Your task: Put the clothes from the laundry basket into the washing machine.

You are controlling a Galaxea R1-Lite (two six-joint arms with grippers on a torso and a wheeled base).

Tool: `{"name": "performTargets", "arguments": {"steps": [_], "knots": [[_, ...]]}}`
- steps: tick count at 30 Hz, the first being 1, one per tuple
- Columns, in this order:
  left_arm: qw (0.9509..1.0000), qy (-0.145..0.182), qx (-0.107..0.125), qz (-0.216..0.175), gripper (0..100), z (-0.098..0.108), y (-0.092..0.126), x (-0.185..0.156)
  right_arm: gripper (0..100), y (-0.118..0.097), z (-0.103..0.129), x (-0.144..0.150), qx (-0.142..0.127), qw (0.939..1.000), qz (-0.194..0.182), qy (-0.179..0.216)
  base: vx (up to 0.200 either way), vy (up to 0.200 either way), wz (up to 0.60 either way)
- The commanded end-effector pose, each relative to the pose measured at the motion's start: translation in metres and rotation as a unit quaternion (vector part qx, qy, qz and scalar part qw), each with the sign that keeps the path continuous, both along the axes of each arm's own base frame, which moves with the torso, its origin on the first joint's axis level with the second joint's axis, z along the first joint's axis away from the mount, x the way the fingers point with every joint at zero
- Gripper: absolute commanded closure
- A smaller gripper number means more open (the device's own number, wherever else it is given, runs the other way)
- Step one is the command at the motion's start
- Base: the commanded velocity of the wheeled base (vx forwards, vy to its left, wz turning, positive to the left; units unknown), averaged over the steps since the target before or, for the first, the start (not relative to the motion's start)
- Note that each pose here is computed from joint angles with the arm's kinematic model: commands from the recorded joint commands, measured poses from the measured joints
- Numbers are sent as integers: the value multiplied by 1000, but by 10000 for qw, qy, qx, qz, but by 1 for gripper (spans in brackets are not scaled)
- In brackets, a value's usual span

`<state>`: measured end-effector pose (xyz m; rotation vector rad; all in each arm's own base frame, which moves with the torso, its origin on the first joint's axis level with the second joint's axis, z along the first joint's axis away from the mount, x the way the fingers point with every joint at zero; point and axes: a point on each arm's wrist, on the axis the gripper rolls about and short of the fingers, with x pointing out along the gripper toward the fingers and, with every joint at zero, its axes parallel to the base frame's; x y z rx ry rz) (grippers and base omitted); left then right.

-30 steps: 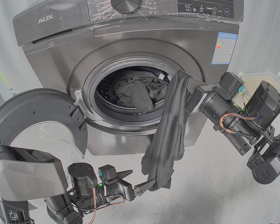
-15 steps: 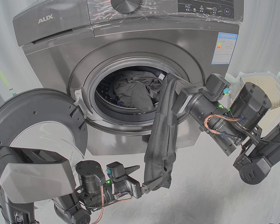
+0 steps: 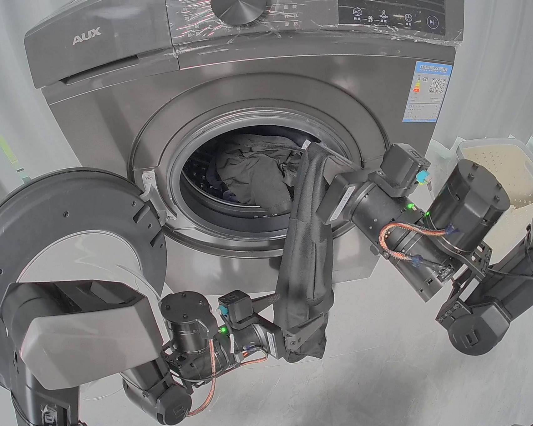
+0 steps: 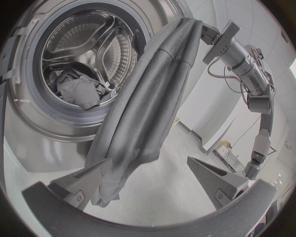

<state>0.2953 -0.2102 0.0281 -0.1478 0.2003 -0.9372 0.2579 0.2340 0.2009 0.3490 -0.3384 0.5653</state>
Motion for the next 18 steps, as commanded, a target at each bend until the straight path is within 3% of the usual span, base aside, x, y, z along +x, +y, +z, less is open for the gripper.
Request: {"name": "performTargets", "arguments": {"steps": [1, 12, 18], "knots": [[9998, -130, -129, -73, 0, 3, -11, 6, 100, 3, -5, 0, -37, 10000, 24, 49, 0, 0, 0], [9981, -491, -327, 177, 0, 0, -31, 29, 100, 5, -7, 0, -24, 9999, -9, 99, 0, 0, 0], [9977, -490, -305, 345, 0, -8, -35, 35, 100, 6, -7, -1, -15, 9999, -6, 105, 0, 0, 0]]}}
